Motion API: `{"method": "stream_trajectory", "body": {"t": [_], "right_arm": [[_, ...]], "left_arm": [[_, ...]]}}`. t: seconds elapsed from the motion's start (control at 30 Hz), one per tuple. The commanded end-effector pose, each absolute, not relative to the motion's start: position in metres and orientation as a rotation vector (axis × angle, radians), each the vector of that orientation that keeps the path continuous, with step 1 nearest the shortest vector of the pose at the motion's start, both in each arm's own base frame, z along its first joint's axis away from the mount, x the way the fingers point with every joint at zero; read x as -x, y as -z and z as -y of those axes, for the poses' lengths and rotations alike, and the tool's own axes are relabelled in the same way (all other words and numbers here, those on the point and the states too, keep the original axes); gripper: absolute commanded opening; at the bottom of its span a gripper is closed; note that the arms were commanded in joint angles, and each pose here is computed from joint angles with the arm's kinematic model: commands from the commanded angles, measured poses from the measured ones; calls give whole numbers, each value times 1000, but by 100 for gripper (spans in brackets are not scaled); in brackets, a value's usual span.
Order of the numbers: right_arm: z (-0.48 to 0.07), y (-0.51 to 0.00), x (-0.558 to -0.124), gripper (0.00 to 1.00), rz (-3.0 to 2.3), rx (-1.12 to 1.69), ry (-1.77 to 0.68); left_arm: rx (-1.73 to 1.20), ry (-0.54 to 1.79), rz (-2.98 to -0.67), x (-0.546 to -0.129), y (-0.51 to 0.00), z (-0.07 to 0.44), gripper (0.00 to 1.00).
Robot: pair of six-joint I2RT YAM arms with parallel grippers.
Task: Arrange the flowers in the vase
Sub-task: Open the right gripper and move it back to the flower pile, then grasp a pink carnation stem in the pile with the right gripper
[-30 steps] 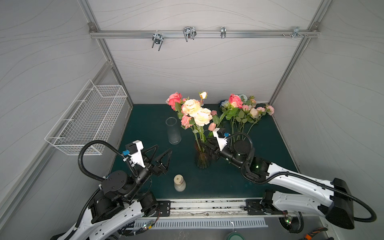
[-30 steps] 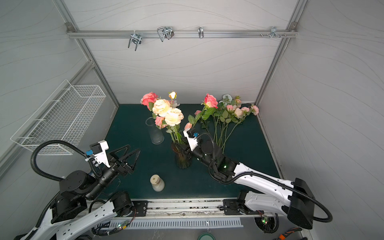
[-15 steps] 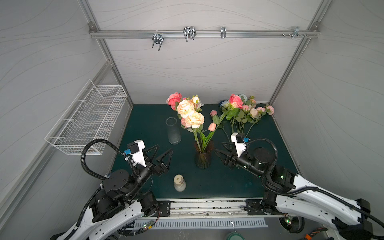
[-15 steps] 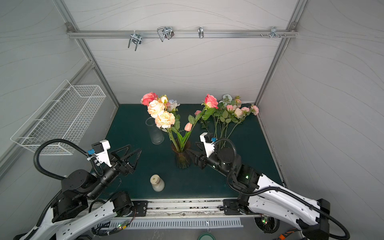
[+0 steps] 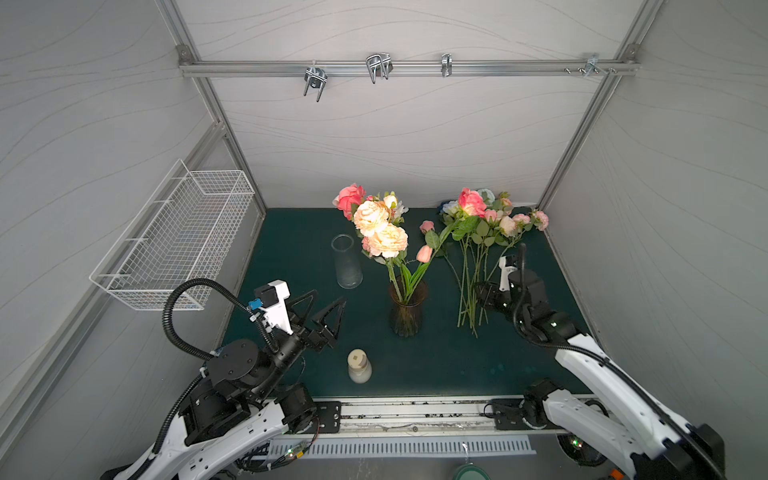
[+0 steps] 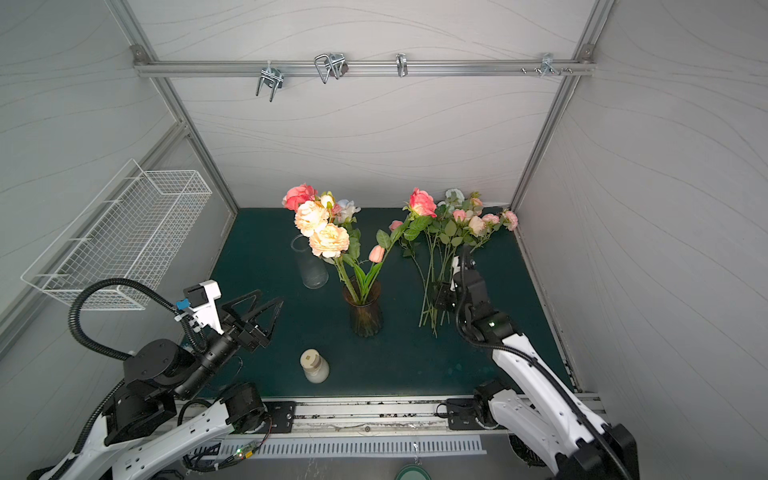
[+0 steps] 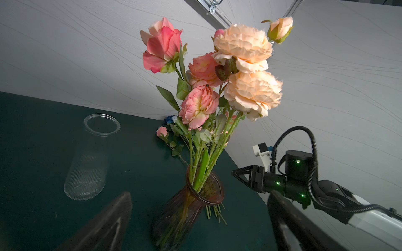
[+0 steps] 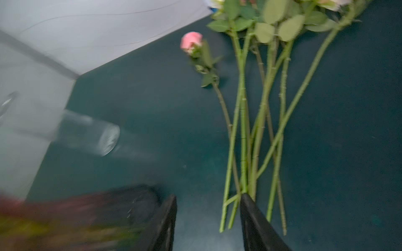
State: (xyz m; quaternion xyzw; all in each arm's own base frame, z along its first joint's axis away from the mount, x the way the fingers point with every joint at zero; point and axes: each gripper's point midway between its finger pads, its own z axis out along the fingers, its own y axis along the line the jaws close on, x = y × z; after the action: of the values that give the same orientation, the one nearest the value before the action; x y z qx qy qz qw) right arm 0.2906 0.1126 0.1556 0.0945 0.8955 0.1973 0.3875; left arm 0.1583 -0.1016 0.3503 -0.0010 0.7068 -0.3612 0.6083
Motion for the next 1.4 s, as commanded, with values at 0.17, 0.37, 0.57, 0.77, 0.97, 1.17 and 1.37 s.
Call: {"method": "stream_trajectory", "body": {"t": [0.17,0.37,0.57,0.77,0.97,1.17,1.37], "right_arm": [[-59,-110,-376,47,-2309,-758,-529],[-30,-84,-419,48,-2324,-909,-475],[-25,-56,-441,49,-2405,-997,-427],[-23,-31,-443,48,-2477,-1061,-388],[-23,-29,-447,28,-2483,-1018,-385],[-20,-39,-448,5,-2456,-933,-376],[-8,-69,-440,0,-2387,-845,-277]], "left_arm": [[38,854,-1618,-156,-355,95,99],[41,852,-1612,-154,-356,91,99],[35,839,-1614,-156,-356,93,99],[35,829,-1612,-156,-359,91,99],[35,827,-1611,-156,-360,91,99],[31,828,-1614,-157,-362,93,99],[29,832,-1610,-156,-364,93,99]]}}
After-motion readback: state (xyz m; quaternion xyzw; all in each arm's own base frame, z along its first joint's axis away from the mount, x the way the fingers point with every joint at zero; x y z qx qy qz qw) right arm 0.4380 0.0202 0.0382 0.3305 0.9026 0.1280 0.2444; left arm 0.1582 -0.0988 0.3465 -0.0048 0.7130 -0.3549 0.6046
